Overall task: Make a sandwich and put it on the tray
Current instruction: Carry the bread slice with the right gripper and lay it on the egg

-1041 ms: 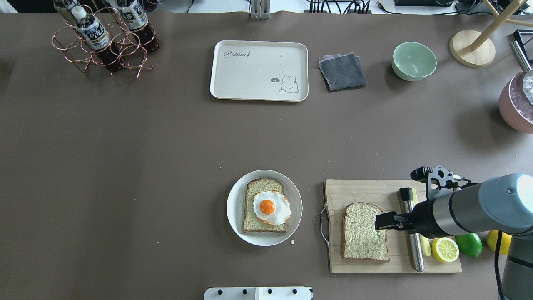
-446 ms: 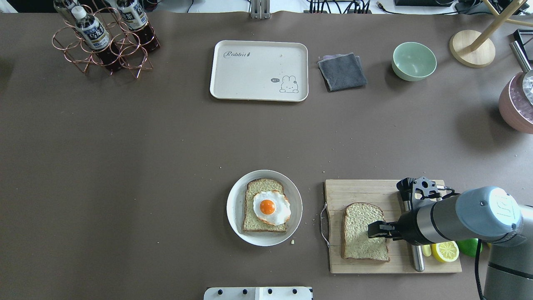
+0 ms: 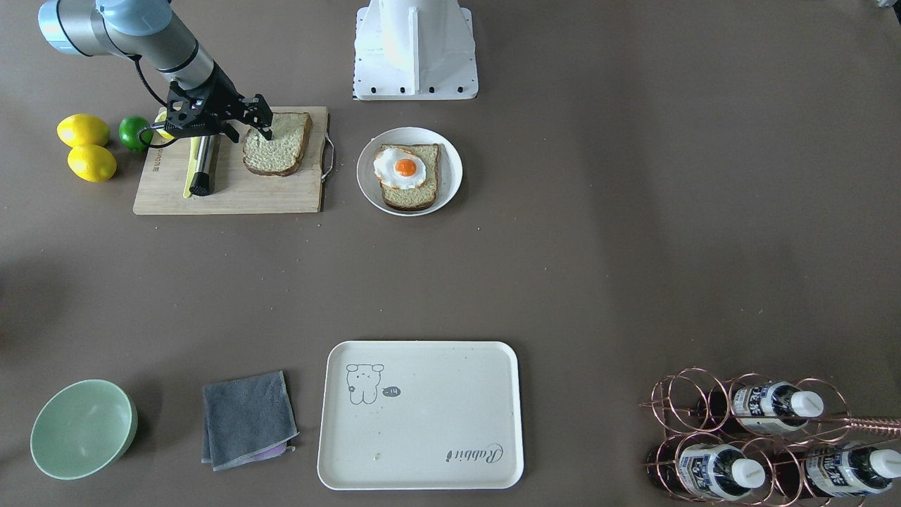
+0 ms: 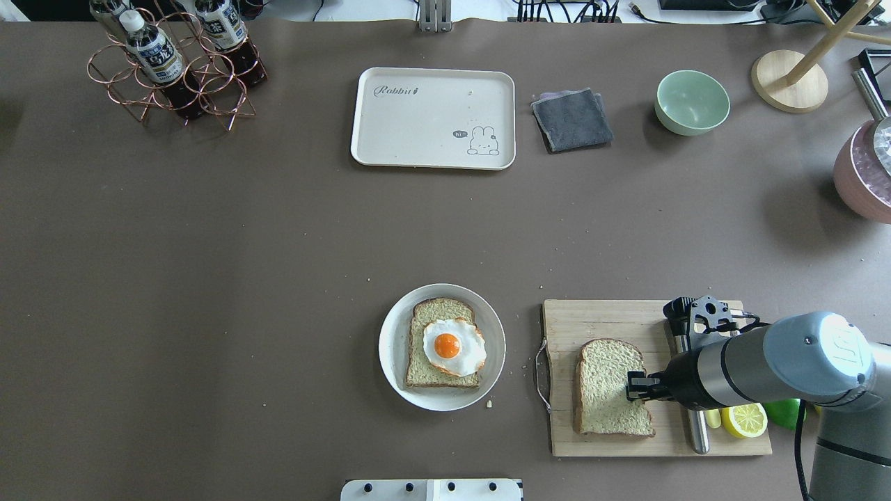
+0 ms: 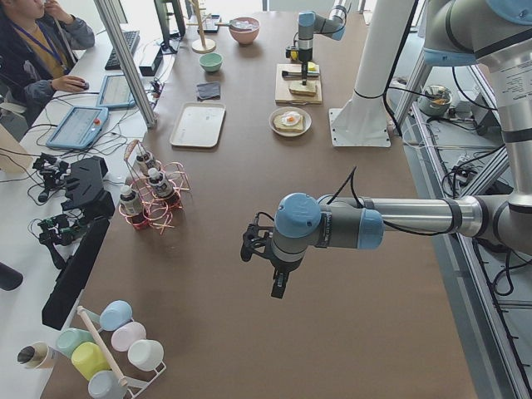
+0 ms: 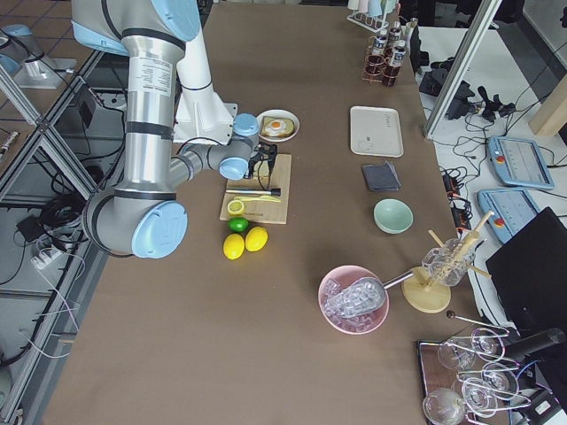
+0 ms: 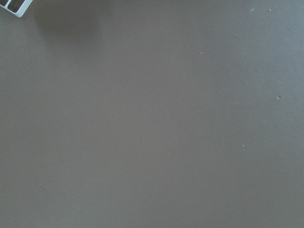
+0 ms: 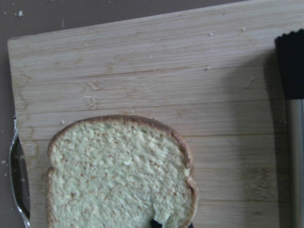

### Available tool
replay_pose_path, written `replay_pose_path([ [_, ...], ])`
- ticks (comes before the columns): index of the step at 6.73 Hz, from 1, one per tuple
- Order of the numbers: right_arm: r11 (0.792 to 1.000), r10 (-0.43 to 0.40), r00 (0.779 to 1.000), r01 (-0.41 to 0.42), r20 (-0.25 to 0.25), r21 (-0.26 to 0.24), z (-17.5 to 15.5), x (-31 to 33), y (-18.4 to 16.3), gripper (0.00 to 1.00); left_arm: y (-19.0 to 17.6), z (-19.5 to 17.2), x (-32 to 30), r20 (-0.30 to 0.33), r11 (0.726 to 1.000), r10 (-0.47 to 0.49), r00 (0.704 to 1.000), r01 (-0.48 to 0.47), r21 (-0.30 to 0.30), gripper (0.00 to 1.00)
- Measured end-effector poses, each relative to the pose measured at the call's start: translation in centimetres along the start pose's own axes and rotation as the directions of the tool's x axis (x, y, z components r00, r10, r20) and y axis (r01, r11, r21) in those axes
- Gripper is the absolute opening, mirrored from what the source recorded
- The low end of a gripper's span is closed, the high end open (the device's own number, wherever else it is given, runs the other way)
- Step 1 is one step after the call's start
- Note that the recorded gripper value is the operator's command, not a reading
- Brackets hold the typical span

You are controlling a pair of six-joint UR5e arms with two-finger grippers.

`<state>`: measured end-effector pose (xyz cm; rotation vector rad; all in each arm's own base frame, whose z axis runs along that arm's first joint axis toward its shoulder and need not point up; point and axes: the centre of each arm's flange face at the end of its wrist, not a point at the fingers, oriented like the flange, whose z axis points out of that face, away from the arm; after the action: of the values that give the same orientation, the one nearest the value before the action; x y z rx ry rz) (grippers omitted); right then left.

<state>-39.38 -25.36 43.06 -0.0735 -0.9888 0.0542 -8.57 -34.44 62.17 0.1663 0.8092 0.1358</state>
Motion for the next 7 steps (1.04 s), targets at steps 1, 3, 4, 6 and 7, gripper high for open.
replay_pose_path([
  [1, 1.0, 0.0, 1.0, 0.0, 0.015, 0.0, -0.6, -0.5, -0.1, 0.0, 0.0, 0.0, 0.0, 0.0, 1.0, 0.0, 1.0, 0.0, 0.0, 0.97],
  [3, 1.0, -0.001, 0.996, 0.002, 0.088, -0.014, -3.7, -2.4, -0.9, 0.0, 0.0, 0.1, -0.1, 0.0, 1.0, -0.001, 1.0, 0.001, -0.001, 0.97],
  [4, 1.0, -0.014, 0.989, 0.017, 0.147, -0.019, -5.0, -4.8, -1.6, 0.0, 0.0, 0.1, -0.1, 0.0, 1.0, -0.002, 1.0, 0.002, -0.002, 0.97],
  [6, 0.999, -0.048, 0.969, 0.051, 0.241, -0.005, -5.5, -10.5, -3.2, 0.0, 0.0, 0.1, -0.1, 0.0, 1.0, -0.001, 1.0, 0.001, -0.001, 0.97],
  [7, 0.998, -0.062, 0.961, 0.064, 0.271, 0.002, -4.6, -13.9, -4.2, 0.0, 0.0, 0.0, -0.1, 0.0, 1.0, 0.0, 1.0, 0.0, 0.0, 0.97],
])
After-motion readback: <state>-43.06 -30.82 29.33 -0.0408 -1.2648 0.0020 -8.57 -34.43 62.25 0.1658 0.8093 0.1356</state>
